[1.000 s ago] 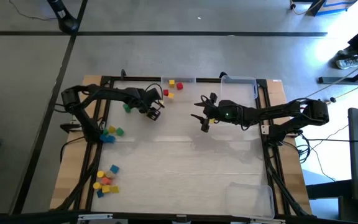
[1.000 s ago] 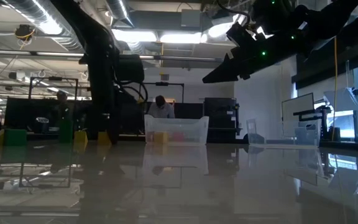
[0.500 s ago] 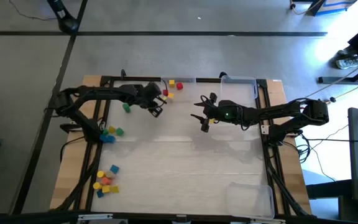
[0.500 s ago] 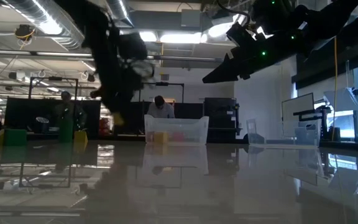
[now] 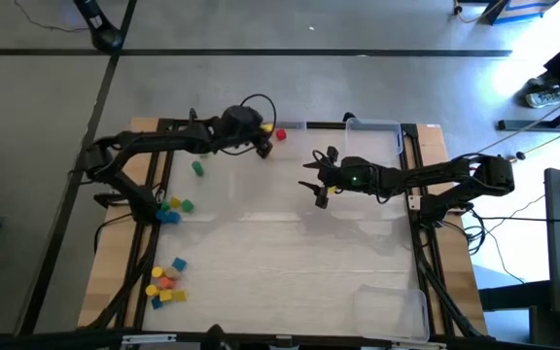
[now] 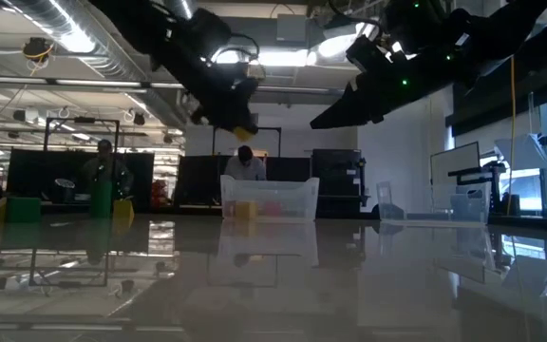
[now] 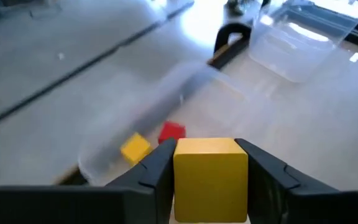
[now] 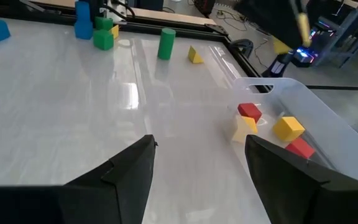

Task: Sort blocks by size
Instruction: Put the square yellow block into the top left transparent bin

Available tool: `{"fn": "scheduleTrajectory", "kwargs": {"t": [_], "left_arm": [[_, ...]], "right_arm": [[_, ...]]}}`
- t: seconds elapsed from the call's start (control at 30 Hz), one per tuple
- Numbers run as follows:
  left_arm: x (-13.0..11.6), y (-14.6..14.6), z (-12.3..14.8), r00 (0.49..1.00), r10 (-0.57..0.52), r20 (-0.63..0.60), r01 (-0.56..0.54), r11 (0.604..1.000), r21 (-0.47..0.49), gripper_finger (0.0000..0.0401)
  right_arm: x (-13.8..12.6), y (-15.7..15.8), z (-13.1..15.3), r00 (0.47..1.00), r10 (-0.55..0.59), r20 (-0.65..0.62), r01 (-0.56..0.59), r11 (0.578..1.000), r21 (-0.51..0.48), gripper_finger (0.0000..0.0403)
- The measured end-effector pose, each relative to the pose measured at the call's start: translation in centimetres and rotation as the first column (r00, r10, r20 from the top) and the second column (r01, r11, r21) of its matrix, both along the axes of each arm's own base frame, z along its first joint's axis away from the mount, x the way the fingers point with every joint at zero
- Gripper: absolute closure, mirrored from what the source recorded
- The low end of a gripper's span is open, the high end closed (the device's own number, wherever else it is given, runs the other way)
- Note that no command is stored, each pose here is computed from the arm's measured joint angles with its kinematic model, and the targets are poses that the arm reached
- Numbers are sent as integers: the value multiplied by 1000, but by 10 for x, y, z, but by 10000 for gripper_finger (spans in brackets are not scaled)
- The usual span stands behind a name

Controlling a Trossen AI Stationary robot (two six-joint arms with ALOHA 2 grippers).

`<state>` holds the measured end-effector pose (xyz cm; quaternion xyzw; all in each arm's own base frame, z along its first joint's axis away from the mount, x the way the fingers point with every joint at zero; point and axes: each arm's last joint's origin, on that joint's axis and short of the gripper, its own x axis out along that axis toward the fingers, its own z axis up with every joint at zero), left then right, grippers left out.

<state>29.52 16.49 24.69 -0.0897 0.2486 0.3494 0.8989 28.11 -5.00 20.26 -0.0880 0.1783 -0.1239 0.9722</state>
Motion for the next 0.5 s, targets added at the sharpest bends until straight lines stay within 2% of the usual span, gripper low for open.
{"fn": "scheduleTrajectory", "kwargs": {"t": [0.13, 0.27, 0.5], "left_arm": [[9, 13, -11, 1000, -2, 15, 2, 999, 54, 262], [14, 23, -26, 1000, 3, -1, -3, 998, 69, 261], [12, 28, -31, 1000, 6, -7, -6, 999, 33, 260]], "right_arm": [[0, 0, 0, 1000, 3, -2, -3, 1000, 2, 152], [0, 0, 0, 1000, 8, -2, -8, 1000, 3, 152], [0, 0, 0, 1000, 8, -2, -8, 1000, 3, 152]]}}
